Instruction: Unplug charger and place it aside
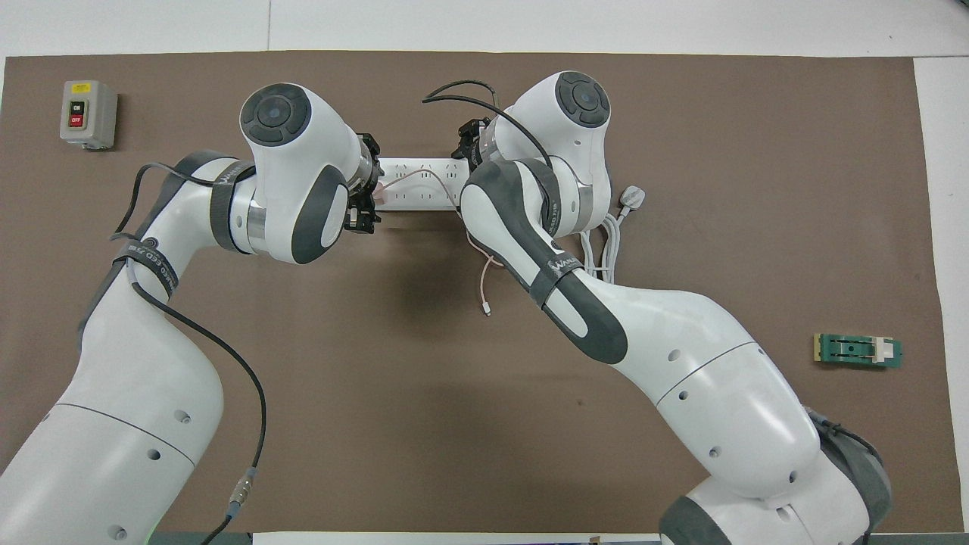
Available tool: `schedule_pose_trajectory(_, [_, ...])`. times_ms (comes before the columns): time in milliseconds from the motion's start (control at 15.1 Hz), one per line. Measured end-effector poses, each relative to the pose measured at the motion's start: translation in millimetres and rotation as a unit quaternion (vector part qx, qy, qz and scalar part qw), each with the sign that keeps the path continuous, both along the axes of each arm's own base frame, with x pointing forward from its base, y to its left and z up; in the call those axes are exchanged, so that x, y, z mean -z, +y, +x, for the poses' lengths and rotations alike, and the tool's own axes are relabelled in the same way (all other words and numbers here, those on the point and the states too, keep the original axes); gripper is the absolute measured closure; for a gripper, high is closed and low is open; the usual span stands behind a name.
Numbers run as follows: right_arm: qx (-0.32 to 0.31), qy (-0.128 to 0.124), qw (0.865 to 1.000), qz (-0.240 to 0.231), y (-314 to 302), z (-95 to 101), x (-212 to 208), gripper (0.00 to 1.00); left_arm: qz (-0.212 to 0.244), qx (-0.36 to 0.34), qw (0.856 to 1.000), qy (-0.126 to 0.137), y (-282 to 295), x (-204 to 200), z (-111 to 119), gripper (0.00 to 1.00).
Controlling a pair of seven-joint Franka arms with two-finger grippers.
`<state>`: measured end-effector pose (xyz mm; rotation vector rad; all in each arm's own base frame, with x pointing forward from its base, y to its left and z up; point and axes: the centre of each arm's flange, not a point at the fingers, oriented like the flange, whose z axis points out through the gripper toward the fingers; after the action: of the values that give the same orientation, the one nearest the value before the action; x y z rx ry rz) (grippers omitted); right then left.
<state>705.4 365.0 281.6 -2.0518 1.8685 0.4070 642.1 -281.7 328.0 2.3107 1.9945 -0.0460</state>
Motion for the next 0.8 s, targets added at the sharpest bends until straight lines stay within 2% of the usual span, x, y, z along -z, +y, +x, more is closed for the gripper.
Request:
schedule_pose_trajectory(66, [0.000,-0.001,1.000,0.000,0.4,-0.2,0.9,0.05,0.000,0.000,1.000,0.000,0.0,-0.3,-0.1,0.25])
schedule_pose_trajectory(266, [0.003,-0.005,1.000,0.000,1.4,-1.1,4.0,0.05,0.000,0.000,1.000,0.000,0.0,-0.4,-0.1,0.27])
schedule_pose_trajectory(332, [0.003,-0.005,1.000,0.000,1.5,-1.1,4.2,0.05,0.000,0.000,1.000,0.000,0.0,-0.4,-0.2,0.32])
schedule_pose_trajectory(797, [0.007,-0.006,1.000,0.003,1.0,-2.0,6.3,0.05,0.001,0.000,1.000,0.003,0.0,-0.3,-0.8,0.35])
